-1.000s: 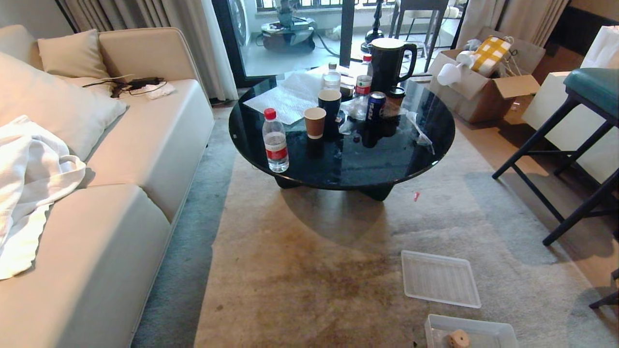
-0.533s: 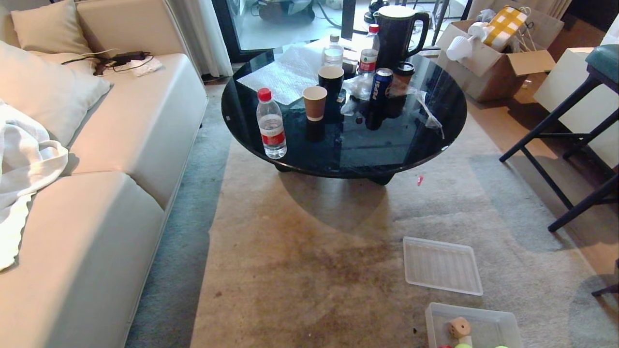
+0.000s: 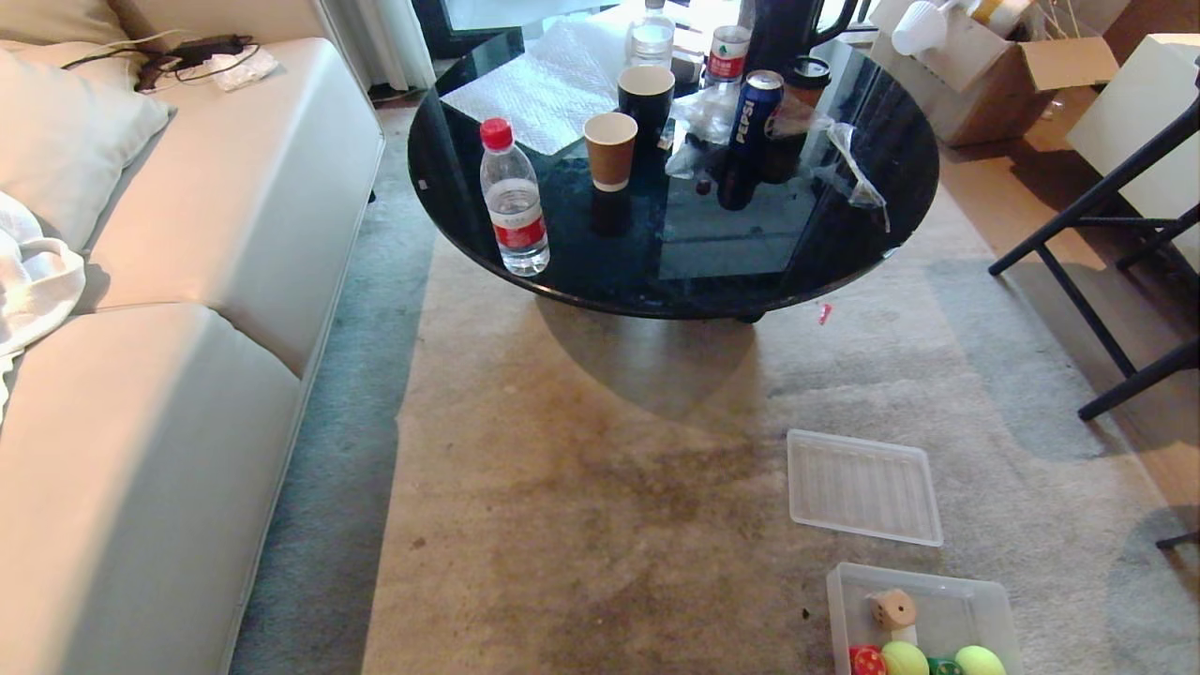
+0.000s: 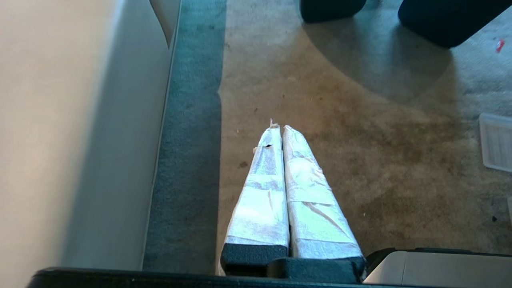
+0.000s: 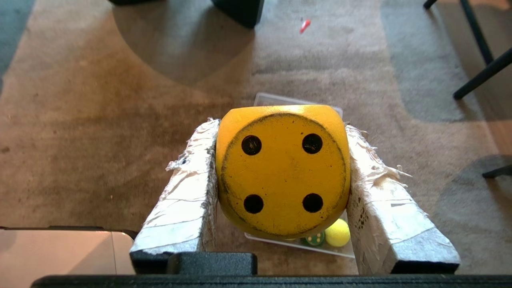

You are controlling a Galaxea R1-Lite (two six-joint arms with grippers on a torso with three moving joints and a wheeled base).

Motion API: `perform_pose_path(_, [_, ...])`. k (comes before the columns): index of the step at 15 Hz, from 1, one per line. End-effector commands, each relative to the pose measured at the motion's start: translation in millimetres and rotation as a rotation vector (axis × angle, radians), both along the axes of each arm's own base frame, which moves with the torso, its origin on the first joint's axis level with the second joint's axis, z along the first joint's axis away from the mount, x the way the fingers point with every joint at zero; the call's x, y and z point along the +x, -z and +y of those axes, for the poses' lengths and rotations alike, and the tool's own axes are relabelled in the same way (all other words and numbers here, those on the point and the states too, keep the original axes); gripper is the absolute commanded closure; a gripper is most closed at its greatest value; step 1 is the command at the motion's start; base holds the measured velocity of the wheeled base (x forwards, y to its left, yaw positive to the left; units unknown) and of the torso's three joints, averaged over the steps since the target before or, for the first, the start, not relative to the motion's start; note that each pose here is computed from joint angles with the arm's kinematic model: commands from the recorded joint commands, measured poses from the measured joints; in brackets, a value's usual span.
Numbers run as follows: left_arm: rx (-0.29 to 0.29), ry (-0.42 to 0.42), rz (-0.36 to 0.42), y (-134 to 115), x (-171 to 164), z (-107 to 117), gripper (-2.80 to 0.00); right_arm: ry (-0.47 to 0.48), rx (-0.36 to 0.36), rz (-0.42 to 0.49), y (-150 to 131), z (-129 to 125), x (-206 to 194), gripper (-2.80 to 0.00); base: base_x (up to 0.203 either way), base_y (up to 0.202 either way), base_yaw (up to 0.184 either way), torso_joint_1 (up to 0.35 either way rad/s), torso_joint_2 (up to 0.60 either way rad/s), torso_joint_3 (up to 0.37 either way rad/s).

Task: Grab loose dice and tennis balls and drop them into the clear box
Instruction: Put the toys in the box

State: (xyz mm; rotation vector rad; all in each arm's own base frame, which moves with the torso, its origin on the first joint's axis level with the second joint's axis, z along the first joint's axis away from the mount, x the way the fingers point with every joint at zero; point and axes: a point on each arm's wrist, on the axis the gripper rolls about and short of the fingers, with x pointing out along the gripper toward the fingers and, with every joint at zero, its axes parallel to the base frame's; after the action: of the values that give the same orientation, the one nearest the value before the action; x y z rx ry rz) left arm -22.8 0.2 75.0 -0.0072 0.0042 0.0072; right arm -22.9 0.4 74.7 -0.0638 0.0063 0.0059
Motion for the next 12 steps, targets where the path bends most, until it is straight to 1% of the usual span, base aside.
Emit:
perform_pose_path(1, [0.000,0.000,0.000,0.0,0.0,0.0,0.00,0.000,-0.001,0.003,0.4,0.0,0.2,0.00,0.000,0.000,0.000,0.002,0.01,-0.189])
perform_pose_path(12, [0.000,0.000,0.000,0.0,0.0,0.0,0.00,0.000,-0.001,0.003,0.4,0.0,0.2,0.00,0.000,0.000,0.000,0.002,0.00,-0.200])
